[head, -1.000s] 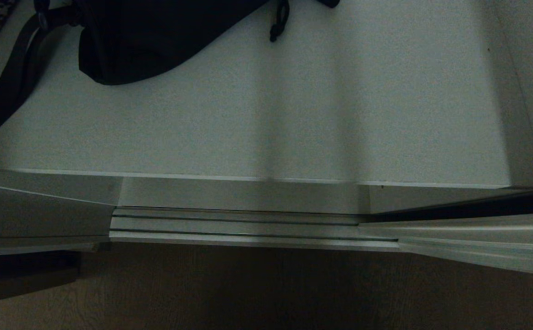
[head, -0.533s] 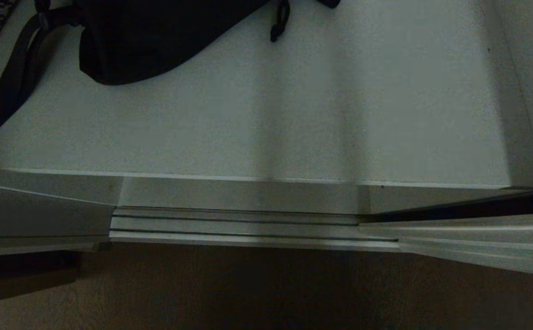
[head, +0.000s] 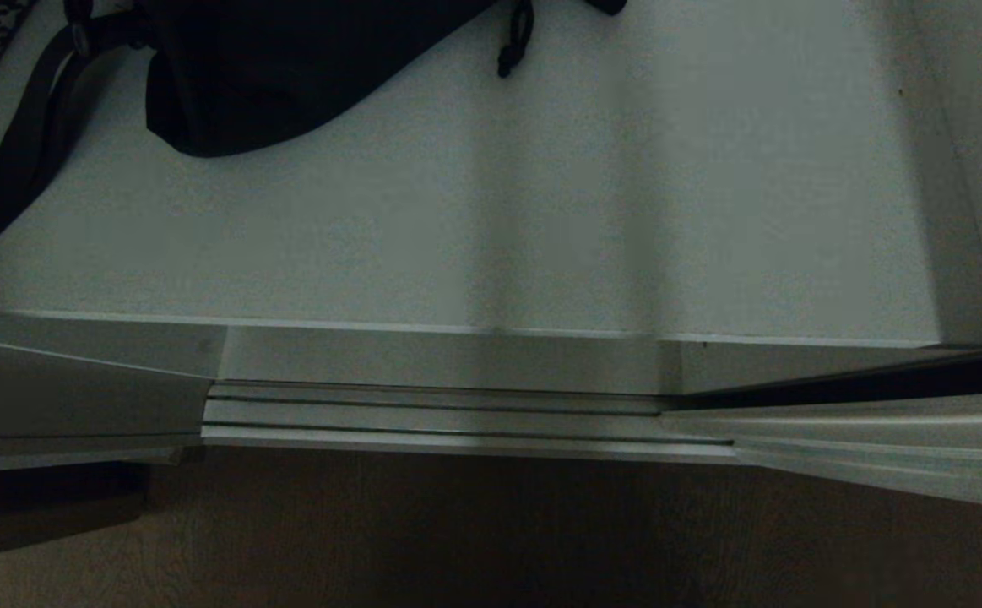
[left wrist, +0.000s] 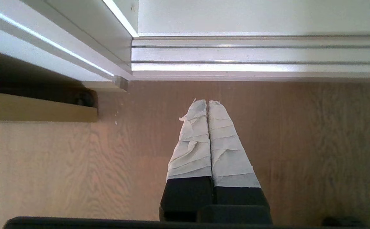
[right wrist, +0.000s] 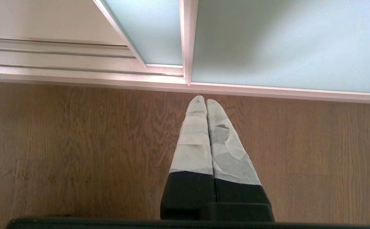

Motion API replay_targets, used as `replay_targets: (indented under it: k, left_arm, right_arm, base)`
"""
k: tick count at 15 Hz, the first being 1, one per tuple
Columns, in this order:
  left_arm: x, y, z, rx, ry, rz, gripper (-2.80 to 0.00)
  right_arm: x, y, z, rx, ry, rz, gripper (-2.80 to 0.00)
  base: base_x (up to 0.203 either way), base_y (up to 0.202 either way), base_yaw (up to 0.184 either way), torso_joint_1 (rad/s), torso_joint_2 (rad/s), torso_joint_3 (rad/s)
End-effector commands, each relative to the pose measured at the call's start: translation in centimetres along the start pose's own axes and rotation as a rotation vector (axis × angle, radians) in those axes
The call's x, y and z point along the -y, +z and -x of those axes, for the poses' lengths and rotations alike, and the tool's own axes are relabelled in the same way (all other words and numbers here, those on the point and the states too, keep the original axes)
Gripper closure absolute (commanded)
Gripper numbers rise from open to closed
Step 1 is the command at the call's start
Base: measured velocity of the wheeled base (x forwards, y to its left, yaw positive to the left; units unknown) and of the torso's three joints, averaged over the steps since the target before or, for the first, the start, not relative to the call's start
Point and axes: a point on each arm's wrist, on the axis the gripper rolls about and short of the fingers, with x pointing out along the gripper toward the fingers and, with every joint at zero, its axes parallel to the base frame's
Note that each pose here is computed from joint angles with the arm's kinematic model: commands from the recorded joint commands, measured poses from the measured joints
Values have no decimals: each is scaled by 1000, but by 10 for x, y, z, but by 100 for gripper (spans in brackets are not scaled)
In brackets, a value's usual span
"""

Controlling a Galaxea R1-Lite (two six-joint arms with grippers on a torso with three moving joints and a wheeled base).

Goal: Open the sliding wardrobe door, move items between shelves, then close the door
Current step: Close the door

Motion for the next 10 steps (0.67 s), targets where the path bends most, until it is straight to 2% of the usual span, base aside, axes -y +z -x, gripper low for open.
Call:
replay_targets:
  k: [1,10]
  left_arm:
    - [0,-1,0,-9,1,-9,0]
    - [0,0,0,-7,-1,-9,0]
  right_arm:
    - [0,0,0,2,0,0,0]
    - [0,0,0,1,0,0,0]
  base:
    - [0,0,0,0,0,0]
    - [0,0,0,0,0,0]
